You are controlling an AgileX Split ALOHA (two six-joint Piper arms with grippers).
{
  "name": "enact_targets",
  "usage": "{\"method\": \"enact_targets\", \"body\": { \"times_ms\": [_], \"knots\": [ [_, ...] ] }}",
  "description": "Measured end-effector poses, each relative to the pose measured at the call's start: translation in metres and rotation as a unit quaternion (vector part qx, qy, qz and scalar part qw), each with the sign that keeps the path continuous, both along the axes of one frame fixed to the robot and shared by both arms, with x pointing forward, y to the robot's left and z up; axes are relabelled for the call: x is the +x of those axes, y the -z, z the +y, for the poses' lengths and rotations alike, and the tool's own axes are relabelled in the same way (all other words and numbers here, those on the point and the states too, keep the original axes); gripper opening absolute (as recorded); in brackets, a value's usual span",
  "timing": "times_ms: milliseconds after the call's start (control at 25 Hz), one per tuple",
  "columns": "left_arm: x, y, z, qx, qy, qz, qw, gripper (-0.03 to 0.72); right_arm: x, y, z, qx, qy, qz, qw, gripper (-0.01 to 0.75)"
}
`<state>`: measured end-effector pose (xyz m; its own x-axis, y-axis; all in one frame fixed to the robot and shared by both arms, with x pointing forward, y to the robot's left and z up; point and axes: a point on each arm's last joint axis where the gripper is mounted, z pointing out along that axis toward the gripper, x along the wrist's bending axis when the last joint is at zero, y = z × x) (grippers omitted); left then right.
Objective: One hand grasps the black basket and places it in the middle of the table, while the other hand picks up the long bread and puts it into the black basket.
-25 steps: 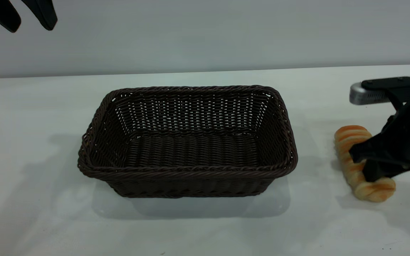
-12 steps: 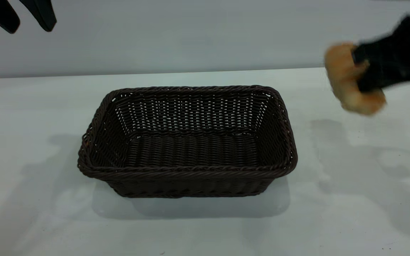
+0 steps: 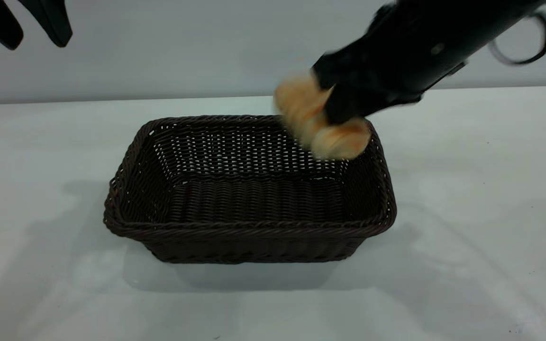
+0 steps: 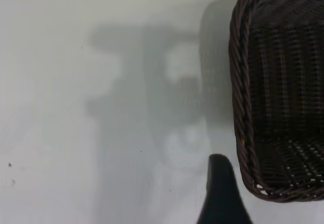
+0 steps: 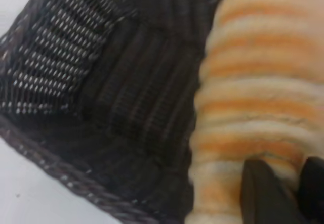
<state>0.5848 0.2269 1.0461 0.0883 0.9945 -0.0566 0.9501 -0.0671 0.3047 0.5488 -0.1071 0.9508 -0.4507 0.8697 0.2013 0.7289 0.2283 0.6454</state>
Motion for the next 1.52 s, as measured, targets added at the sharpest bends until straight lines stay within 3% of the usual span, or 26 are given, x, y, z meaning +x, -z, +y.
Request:
{"method": "enact_targets", "body": {
  "times_ms": [320, 440, 600, 800, 1080, 1240, 1520],
  "knots": [
    [-0.002, 0.001, 0.000, 0.002, 0.000, 0.011, 1.000, 0.557, -0.002, 0.009, 0.008, -0.023, -0.028, -0.006, 0.999, 0.330],
    [-0.002, 0.001, 0.000, 0.005, 0.006, 0.013, 1.000, 0.557, -0.002, 0.002, 0.000, -0.023, -0.050, 0.011, 0.998, 0.358],
    [-0.005, 0.001, 0.001, 0.011, 0.017, 0.027, 0.999, 0.557, 0.003, -0.010, -0.030, -0.017, -0.046, 0.058, 0.997, 0.360],
    [-0.012, -0.008, 0.003, 0.017, 0.036, 0.026, 0.999, 0.557, 0.007, -0.022, -0.086, -0.047, 0.018, 0.109, 0.993, 0.360],
    [-0.045, -0.058, 0.015, 0.040, 0.039, -0.024, 0.998, 0.557, -0.017, -0.047, -0.151, -0.124, 0.104, 0.197, 0.967, 0.360],
    [-0.072, -0.079, 0.024, 0.054, 0.036, -0.041, 0.997, 0.557, -0.040, -0.078, -0.162, -0.143, 0.110, 0.197, 0.964, 0.360],
    [-0.133, -0.082, 0.038, 0.060, 0.034, -0.045, 0.997, 0.557, -0.107, -0.122, -0.165, -0.115, 0.121, 0.150, 0.975, 0.360]
  ]
}}
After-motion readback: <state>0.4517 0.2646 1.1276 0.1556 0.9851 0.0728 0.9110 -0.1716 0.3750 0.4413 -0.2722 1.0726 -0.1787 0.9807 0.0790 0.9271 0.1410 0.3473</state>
